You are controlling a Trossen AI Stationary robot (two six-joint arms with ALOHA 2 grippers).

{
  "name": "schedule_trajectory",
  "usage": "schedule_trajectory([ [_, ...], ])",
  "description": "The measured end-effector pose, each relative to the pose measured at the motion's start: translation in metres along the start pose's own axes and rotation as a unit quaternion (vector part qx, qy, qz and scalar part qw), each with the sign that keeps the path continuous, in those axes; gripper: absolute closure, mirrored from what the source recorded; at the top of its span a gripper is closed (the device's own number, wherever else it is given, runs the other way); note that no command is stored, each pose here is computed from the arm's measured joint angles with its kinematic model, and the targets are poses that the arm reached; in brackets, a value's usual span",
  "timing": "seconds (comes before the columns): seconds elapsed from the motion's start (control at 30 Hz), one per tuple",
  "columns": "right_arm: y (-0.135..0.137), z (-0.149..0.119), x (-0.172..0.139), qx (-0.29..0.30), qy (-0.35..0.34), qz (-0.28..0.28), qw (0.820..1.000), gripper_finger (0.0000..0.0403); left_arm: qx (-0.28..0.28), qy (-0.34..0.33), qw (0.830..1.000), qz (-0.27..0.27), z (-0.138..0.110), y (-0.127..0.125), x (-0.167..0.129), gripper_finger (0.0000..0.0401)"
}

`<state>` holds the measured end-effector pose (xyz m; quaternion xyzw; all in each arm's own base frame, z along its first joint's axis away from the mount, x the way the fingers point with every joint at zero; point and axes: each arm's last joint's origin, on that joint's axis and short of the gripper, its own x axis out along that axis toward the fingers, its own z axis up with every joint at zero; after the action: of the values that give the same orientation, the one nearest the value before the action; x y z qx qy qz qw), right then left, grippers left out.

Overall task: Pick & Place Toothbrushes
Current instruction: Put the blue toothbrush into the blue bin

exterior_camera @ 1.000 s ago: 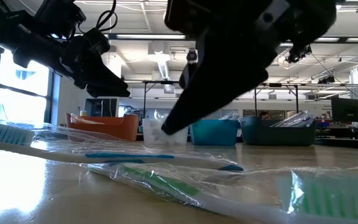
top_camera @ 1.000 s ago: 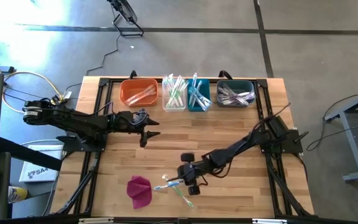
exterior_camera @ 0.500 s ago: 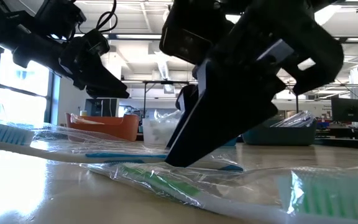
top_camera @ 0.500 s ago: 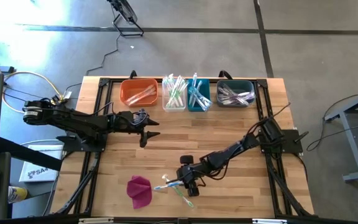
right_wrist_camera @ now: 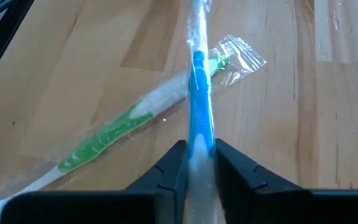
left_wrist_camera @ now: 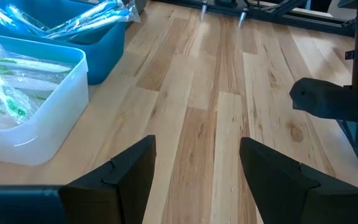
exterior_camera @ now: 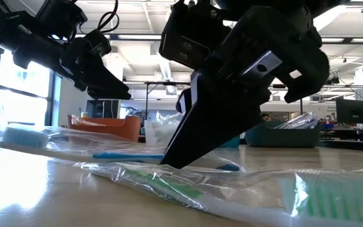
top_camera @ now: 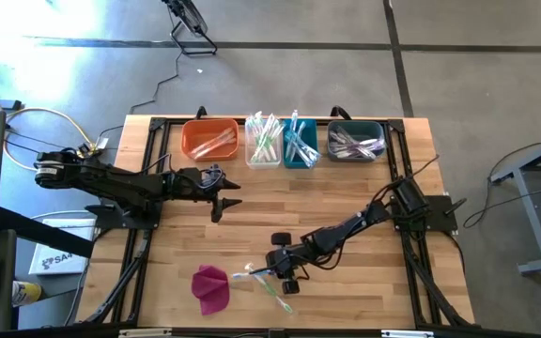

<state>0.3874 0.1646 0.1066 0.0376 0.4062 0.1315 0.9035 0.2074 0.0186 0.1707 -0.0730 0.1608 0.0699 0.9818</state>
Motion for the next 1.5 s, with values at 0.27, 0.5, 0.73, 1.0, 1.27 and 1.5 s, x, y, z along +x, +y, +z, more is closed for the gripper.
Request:
schedule_trajectory([
  [0.27,0.001,0.002,-0.013,-0.018,0.022,-0.01,1.0,0.0352,0.0,0.0,1.0,0.0,0.0,0.0,0.0,0.0173],
  [0.5,0.003,0.025,-0.061,-0.023,0.009,-0.043,0.999,0.0359,0.0,0.003,1.0,0.0,-0.001,0.0,0.0,0.0173],
  [0.73,0.007,0.048,-0.126,-0.022,-0.038,-0.083,0.996,0.0351,0.0,0.009,1.0,0.001,-0.002,0.0,0.0,0.0173],
  [1.0,0.006,0.064,-0.199,-0.004,-0.114,-0.15,0.982,0.0356,0.0,0.014,1.0,0.002,-0.003,0.0,0.0,0.0173],
  [1.27,-0.009,0.071,-0.251,0.09,-0.208,-0.254,0.94,0.0356,0.0,0.012,1.0,0.001,-0.003,0.0,0.0,0.0173],
  [1.5,-0.046,0.076,-0.261,0.144,-0.235,-0.371,0.887,0.0355,0.0,0.011,1.0,0.001,-0.003,0.0,0.0,0.0173],
])
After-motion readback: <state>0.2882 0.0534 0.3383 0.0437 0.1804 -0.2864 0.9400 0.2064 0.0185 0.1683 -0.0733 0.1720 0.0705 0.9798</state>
